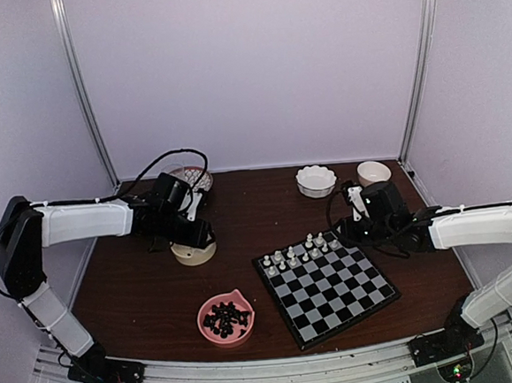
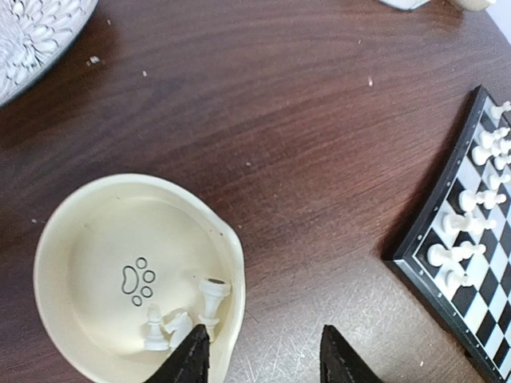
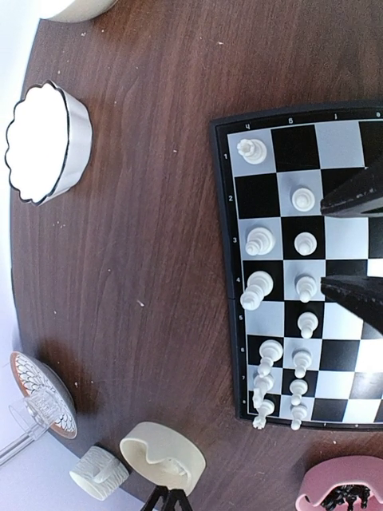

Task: Set up the chess pieces on the board
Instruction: Adjust the center of the board.

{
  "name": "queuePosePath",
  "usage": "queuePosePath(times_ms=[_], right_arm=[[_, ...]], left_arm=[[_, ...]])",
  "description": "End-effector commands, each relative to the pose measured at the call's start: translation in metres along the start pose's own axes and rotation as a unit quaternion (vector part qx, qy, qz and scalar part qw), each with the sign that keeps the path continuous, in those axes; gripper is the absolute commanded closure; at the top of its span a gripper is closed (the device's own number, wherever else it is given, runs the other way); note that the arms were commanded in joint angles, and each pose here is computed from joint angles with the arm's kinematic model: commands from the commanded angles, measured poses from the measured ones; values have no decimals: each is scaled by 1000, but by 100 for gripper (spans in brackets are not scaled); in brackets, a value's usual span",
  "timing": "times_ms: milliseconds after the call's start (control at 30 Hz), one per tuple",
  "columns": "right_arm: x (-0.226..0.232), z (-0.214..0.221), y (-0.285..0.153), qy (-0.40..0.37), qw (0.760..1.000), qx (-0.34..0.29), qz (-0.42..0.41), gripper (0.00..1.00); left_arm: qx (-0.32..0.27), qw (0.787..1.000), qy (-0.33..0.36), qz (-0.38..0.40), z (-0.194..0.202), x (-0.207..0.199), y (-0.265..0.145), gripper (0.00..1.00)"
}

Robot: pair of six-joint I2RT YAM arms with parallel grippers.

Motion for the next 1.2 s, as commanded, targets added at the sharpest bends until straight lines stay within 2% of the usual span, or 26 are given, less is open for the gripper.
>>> queuePosePath(times_ms=[0,33,167,267,533,700,800,1167], right_arm=[[-3,-1,-4,-1,1000,-8,3,72],[-3,-1,-4,0,1000,-8,2,72],[-3,-1,-5,0,1000,-8,1,72],[-2,-1,-5,0,1000,-9,-1,72],[-4,-1,-4,0,1000,-10,3,72],[-4,-2,-5,-1,1000,-14,3,72],[-4,-3,-7,-1,1000,-18,2,72],[-3,-2,-7,-2,1000,-17,-1,72]], left_arm=[[-12,999,15,-29,0,9,-14,53],[-10,999,11,-34,1,12,-14,54],[-9,998,-14,-65,4,35,-12,67],[-12,995,-31,-98,5,55,-14,71],[-10,986,-86,-145,9,99,-15,67],[-11,989,-104,-109,-3,106,-3,67],[-6,993,-94,-76,-18,99,7,63],[37,994,-75,-74,-40,106,44,59]])
Point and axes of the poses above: each gripper's point midway between its finger pads, its own y axis out along the fingers, its own x axis along the line the jaws close on, z = x × y, the point moved 2 cm from there along -y, back along the fingers, and after that the axes turned 4 degrees about y, right-handed, at the moved point
